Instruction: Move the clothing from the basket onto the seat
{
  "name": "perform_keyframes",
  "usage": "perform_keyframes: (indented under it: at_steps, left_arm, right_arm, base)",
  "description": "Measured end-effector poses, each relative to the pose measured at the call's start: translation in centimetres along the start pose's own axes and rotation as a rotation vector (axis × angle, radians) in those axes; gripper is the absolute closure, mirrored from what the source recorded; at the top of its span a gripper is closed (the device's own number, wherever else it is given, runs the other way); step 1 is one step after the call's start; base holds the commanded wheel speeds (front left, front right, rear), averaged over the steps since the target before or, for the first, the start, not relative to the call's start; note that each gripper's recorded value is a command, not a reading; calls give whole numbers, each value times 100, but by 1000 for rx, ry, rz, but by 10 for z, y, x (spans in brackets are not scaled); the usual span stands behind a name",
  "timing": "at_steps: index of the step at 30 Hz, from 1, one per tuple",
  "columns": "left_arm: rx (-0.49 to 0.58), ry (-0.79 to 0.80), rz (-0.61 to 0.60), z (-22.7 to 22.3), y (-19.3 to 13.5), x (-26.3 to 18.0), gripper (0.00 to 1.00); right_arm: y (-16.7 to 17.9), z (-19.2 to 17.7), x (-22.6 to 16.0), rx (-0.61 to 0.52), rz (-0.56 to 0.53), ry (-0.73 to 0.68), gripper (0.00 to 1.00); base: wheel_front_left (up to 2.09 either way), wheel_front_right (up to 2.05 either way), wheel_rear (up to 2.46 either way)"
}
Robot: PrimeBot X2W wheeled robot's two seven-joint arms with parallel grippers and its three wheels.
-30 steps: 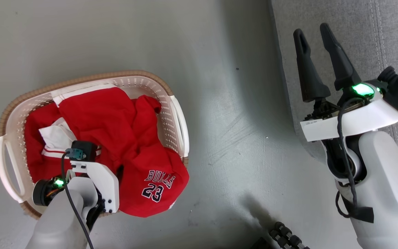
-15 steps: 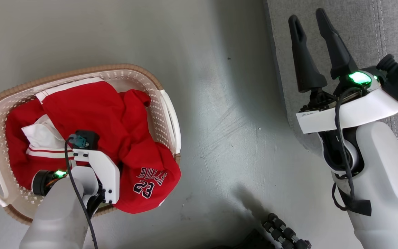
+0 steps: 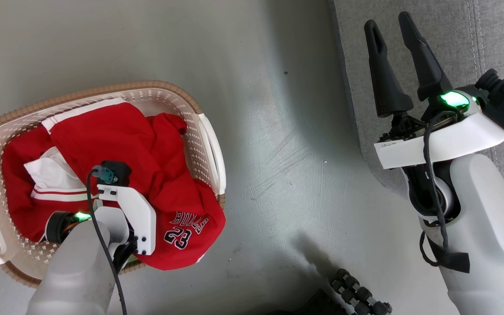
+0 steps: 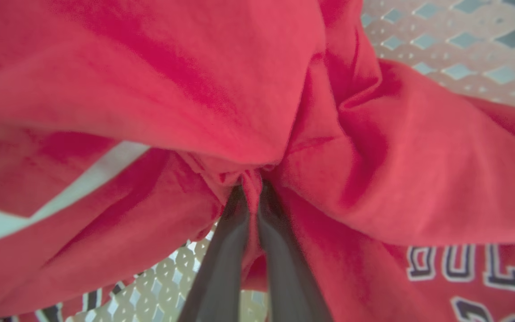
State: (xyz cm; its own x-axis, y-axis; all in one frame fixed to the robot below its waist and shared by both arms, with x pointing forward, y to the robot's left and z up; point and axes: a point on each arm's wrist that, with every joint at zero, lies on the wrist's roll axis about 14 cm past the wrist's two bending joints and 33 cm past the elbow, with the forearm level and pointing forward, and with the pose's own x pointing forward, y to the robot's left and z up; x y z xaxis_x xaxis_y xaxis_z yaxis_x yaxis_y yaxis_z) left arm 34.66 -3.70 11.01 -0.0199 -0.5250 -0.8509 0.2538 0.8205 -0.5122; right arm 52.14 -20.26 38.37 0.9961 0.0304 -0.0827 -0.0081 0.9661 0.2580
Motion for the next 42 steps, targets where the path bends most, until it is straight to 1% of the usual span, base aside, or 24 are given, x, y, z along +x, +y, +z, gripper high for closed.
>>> perform_keyframes:
  at_steps: [4,10,16,21,24,32,39,42]
  left_arm:
    - [6,-29,-8,7,-4,-2,100]
    - [46,-93,-20,26,-11,-5,100]
    - [30,-181,-32,46,-16,-13,100]
    - [28,-221,-21,55,-12,-21,100]
    - [38,-257,-14,62,-10,-27,100]
    - [29,-387,-24,90,-19,-49,100]
    - [53,-483,-24,108,-27,-74,100]
    - [41,-522,-30,111,-31,-85,100]
  right_arm:
    - [1,2,1,1,2,-6,0]
    - [3,11,5,-2,12,-30,0]
    - [3,21,5,-3,8,-52,0]
    - [5,27,5,-1,11,-66,0]
    - [5,32,4,0,11,-76,0]
    - [7,53,2,1,8,-119,0]
    - [13,72,-2,-1,21,-155,0]
    - [16,80,-3,4,26,-171,0]
  base:
    - [0,0,0]
    - [0,0,0]
    - [0,0,0]
    - [0,0,0]
    - [0,0,0]
    - [0,0,0]
    - [0,0,0]
    - [0,0,0]
